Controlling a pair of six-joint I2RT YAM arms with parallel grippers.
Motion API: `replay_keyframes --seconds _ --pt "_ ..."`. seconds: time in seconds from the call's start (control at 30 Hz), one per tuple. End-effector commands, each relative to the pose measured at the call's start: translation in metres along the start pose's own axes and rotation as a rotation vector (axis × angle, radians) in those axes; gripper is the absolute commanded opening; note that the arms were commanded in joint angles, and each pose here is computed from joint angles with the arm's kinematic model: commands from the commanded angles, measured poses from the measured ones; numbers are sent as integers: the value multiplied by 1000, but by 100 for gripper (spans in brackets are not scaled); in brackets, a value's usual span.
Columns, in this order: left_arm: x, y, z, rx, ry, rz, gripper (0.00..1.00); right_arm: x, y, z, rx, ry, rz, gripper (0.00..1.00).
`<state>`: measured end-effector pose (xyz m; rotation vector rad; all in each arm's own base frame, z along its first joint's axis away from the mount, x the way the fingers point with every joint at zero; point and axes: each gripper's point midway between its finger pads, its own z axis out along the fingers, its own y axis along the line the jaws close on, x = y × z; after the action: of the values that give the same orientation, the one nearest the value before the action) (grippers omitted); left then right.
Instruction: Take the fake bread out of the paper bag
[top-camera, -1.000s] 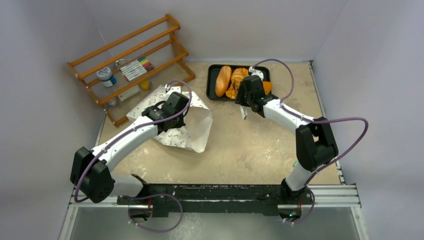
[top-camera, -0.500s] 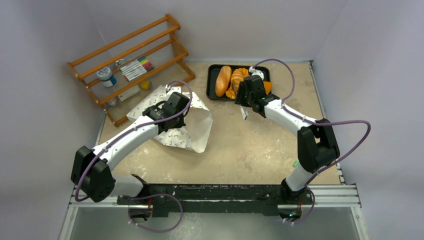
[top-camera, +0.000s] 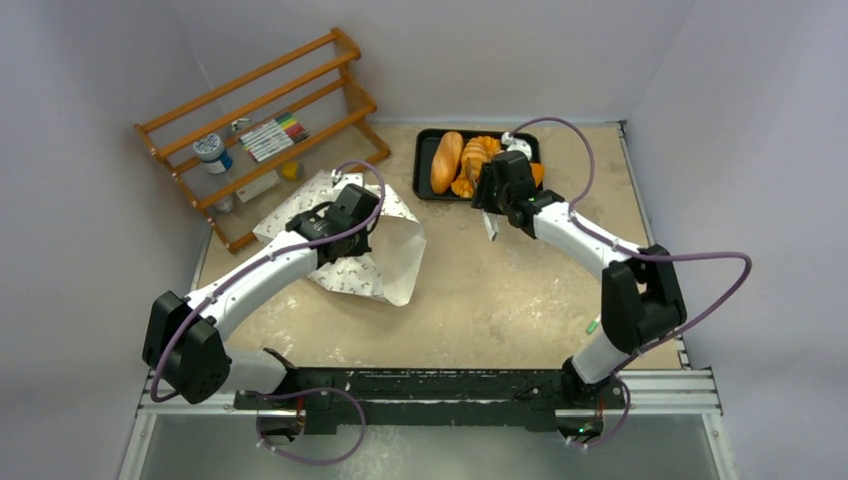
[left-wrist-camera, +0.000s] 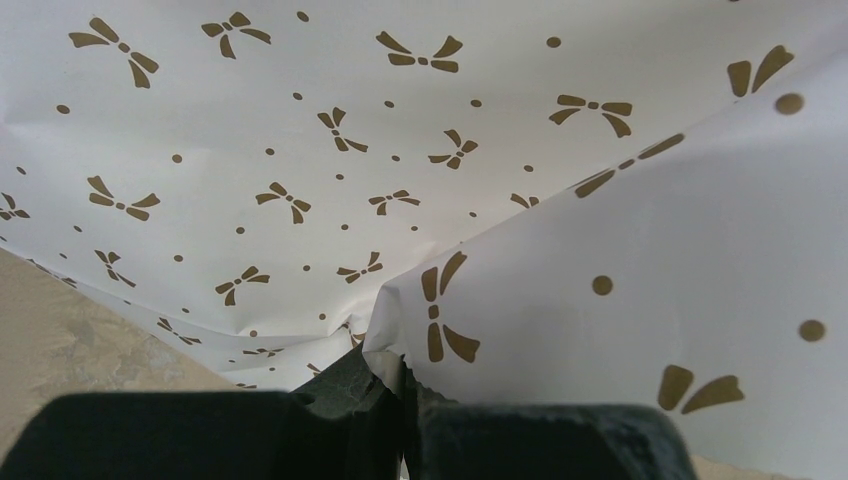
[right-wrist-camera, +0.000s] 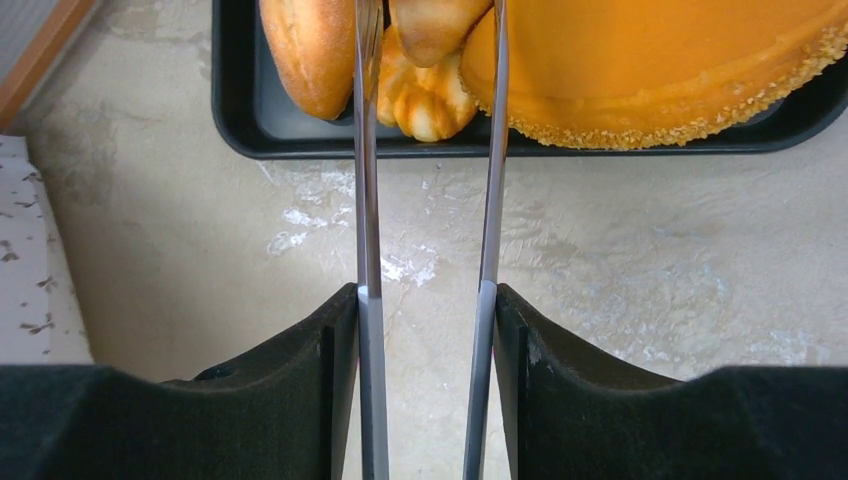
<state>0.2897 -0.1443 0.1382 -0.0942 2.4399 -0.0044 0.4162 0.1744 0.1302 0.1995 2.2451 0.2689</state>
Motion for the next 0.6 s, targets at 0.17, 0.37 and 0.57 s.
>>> replay_keyframes --seconds 0.17,0.37,0.57 --pt "-11 -4 6 -1 -30 -15 0 -36 12 -61 -90 -129 -17 50" --pt "-18 -10 10 -5 -33 -19 0 -32 25 -95 -152 -147 -66 44" --pt "-23 -13 18 -20 -33 -10 0 -22 56 -150 -273 -169 -127 40"
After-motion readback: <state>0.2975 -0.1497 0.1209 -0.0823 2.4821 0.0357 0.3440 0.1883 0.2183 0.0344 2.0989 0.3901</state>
